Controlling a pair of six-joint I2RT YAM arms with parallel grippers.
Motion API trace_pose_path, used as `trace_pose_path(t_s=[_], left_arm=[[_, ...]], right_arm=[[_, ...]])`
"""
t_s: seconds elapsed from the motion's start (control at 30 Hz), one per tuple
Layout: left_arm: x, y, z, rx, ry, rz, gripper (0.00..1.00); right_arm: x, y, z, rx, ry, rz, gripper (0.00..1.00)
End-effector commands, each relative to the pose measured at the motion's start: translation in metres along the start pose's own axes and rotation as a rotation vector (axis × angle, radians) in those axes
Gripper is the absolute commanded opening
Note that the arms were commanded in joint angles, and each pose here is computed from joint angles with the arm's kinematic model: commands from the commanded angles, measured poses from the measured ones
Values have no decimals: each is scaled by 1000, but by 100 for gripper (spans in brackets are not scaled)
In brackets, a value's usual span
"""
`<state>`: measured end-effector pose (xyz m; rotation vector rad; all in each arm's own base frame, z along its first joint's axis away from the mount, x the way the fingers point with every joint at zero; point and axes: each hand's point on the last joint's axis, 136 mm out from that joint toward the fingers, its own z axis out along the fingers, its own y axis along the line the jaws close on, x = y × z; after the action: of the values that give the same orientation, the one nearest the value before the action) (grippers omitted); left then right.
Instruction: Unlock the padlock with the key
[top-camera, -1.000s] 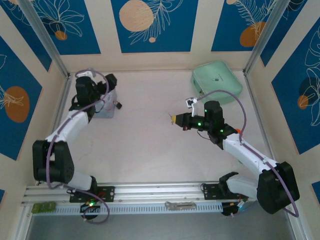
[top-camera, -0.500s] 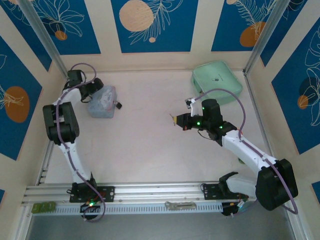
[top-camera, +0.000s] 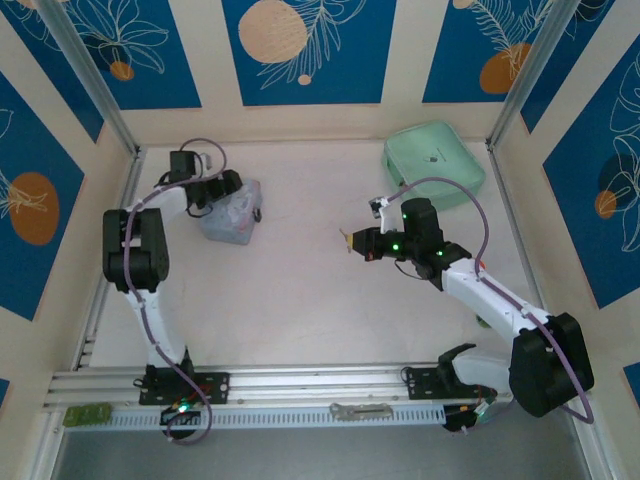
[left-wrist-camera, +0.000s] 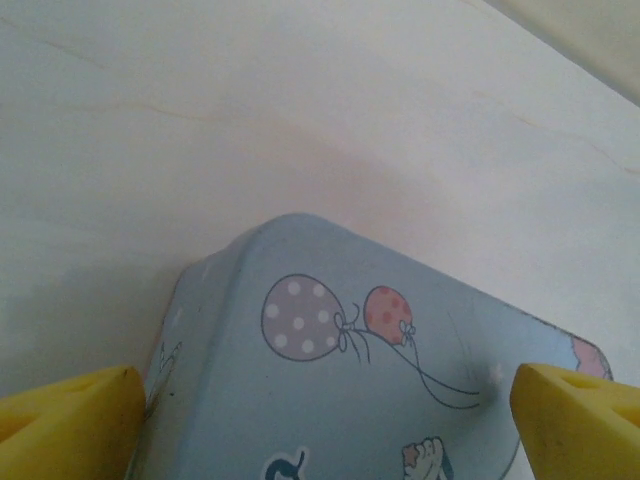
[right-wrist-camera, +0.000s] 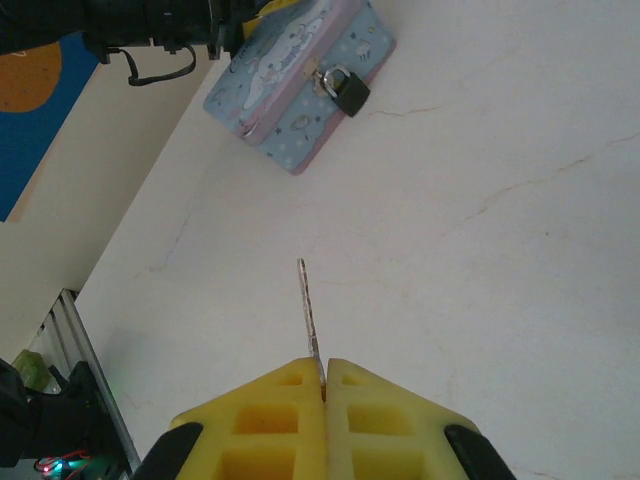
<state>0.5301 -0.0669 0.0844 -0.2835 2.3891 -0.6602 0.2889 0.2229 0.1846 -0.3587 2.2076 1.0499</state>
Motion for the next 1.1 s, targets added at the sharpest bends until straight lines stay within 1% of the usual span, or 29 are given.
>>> trace_pose_path(t_s=[0.0,0.1,0.23,0.3,0.4,0.47,0.53,0.57,0.63,0.73,0.77,0.87,0.93,1.0,1.07], left_arm=[[0,-59,-7,150,-10,95,93],[8,-94,-1,253,32,168,92],[29,-140,11,389,125,254,91],[44,-155,19,417,172,302,90],[61,-177,28,440,210,380,91],[65,-188,32,453,218,402,91],[57,-191,32,437,196,409,91],[50,-192,28,421,171,413,91],[35,-191,14,346,107,432,92],[20,-190,-20,257,24,423,93],[21,-193,-32,260,10,412,93],[41,-202,-69,268,2,382,93],[67,-208,-89,274,14,377,93],[96,-211,-101,288,30,350,94],[124,-209,-107,283,40,288,94]], right_arm=[[-6,3,-3,-12,-14,-23,0],[-2,2,-5,-7,-12,-22,0],[2,0,-7,1,-16,-18,0],[3,0,-9,4,-19,-18,0],[4,-1,-11,5,-21,-13,0],[5,0,-12,3,-20,-11,0],[6,0,-13,3,-19,-11,0],[7,0,-13,5,-18,-11,0],[7,-1,-14,11,-23,-10,0],[8,-3,-16,21,-32,-11,0],[7,-3,-16,23,-35,-13,0],[6,-7,-15,35,-46,-8,0],[4,-10,-13,48,-54,-4,0],[1,-17,-11,75,-64,8,0],[-1,-23,-10,94,-73,22,0]])
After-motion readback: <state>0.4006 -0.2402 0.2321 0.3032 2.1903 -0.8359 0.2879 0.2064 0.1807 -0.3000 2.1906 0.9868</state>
